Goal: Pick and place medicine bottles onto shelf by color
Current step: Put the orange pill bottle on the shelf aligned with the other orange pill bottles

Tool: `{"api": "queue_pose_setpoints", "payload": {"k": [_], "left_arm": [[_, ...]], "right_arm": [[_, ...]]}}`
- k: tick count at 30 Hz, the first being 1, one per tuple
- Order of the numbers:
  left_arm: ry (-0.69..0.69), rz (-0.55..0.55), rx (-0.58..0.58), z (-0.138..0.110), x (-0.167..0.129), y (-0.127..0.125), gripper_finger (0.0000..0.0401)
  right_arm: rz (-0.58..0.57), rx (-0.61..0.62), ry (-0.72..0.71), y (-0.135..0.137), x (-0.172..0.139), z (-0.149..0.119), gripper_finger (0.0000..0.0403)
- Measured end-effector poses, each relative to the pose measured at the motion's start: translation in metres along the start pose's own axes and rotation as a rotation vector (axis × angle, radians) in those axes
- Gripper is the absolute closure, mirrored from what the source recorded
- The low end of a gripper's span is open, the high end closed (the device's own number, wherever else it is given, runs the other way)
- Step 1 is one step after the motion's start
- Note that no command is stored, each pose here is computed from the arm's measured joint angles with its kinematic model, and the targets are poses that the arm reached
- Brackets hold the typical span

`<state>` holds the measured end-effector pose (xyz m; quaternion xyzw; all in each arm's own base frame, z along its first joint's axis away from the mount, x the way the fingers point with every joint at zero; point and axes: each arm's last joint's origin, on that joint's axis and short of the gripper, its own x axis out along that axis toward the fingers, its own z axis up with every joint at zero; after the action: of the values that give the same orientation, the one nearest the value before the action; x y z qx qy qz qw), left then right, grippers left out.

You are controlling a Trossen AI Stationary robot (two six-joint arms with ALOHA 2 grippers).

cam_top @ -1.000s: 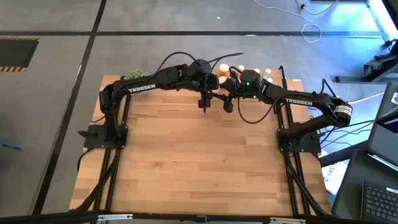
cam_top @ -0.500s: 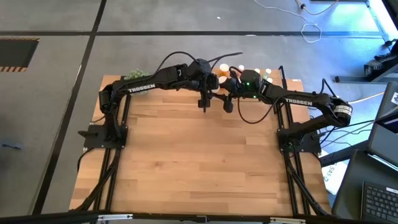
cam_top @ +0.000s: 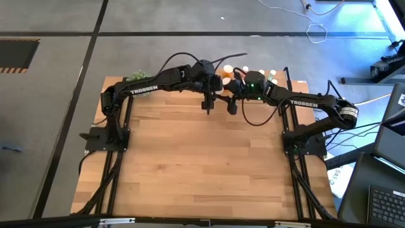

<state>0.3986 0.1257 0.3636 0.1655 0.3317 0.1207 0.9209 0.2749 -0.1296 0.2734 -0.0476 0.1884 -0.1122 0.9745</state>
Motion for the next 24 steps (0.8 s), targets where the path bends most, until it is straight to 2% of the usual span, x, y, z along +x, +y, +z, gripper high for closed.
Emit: {"api": "queue_pose_setpoints", "payload": {"k": [24], "left_arm": [[-0.005, -0.008, -0.003, 0.0003, -0.0002, 0.0, 0.0194]], "right_arm": [[-0.001, 0.0, -0.001, -0.0003, 0.0001, 0.0, 0.0208]]}}
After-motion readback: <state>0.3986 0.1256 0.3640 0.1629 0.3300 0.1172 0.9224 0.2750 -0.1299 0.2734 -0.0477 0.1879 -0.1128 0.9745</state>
